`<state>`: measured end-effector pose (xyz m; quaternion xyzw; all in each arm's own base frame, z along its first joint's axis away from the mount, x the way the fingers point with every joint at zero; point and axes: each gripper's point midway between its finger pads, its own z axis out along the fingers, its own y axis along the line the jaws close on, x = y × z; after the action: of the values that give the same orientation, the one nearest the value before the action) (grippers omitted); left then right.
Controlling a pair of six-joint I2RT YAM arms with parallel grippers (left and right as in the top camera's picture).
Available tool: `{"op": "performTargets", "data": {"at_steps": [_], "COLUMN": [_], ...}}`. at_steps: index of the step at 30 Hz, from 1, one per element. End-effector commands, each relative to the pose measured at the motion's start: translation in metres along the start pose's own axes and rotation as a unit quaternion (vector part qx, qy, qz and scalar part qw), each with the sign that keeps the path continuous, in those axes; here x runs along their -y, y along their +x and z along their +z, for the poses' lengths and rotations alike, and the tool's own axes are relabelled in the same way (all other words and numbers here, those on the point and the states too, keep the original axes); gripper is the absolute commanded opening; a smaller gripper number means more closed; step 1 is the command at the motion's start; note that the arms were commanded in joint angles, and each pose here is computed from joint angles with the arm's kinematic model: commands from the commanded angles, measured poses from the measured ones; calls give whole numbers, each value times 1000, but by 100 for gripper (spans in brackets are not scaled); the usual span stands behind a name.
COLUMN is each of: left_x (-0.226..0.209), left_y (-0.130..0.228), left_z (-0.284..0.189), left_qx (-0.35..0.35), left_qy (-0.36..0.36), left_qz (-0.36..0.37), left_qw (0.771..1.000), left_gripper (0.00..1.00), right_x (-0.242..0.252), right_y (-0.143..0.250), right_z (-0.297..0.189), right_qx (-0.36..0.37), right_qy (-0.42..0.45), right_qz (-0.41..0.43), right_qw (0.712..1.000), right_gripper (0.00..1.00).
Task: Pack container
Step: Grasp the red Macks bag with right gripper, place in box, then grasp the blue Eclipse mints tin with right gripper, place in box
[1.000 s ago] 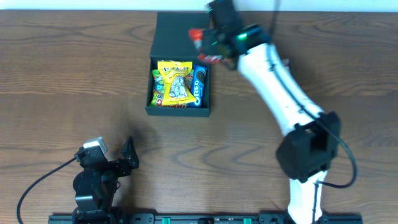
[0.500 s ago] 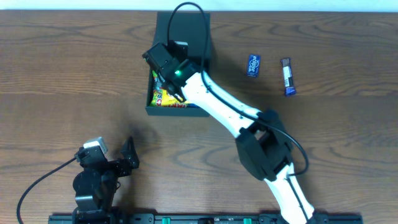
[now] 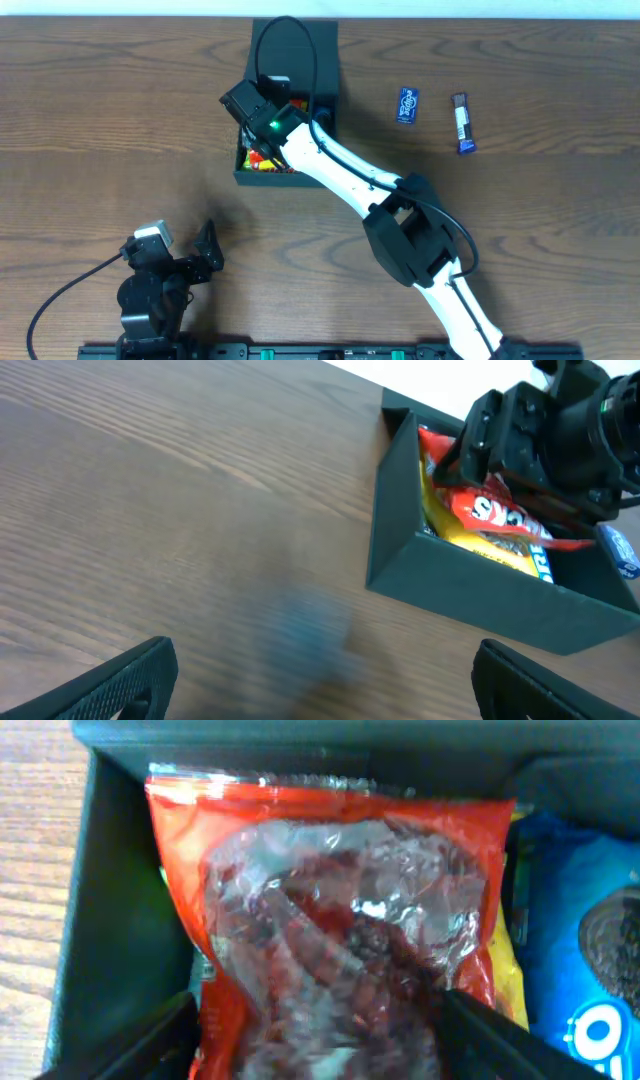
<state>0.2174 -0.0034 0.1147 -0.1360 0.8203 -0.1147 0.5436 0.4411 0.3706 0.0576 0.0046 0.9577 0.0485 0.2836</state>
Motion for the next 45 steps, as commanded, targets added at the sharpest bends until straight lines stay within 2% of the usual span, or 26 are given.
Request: {"op": "performTargets", "data": {"at_steps": [1, 2, 3, 9, 14, 20, 26, 29, 37, 45], "left_x": [-4, -4, -4, -4, -4, -4, -4, -4, -4, -4], "left_y": [7, 7, 7, 7, 7, 7, 7, 7, 7, 7], "left_z": [3, 3, 3, 3, 3, 3, 3, 3, 3, 3], "left_qx": [-7, -7, -7, -7, -7, -7, -7, -7, -7, -7], "left_qy": [-6, -6, -6, -6, -6, -6, -6, -6, -6, -6], "left_qz": [-4, -4, -4, -4, -4, -4, -4, -4, -4, -4], "left_qw": [1000, 1000, 1000, 1000, 1000, 1000, 1000, 1000, 1000, 1000], "left_gripper": [95, 95, 95, 95, 95, 95, 95, 95, 95, 95], "right_x": [1, -1, -2, -1, 39, 132, 218, 246, 274, 288], "right_y": [14, 5, -3, -72, -118, -135, -120, -109, -74, -59], "right_z": [0, -9, -20, -119, -155, -118, -45, -17, 41, 64], "right_qx": [-29, -19, -9, 81, 126, 83, 5, -22, -97, -124], "right_qy": [-9, -16, -24, -75, -68, 15, 91, 114, 93, 84], "right_qz": [-25, -29, -34, -50, -48, -8, 36, 62, 96, 97], "right_qw": [999, 999, 999, 993, 989, 996, 995, 991, 986, 984], "right_gripper": [87, 96, 99, 99, 99, 98, 93, 93, 89, 84]}}
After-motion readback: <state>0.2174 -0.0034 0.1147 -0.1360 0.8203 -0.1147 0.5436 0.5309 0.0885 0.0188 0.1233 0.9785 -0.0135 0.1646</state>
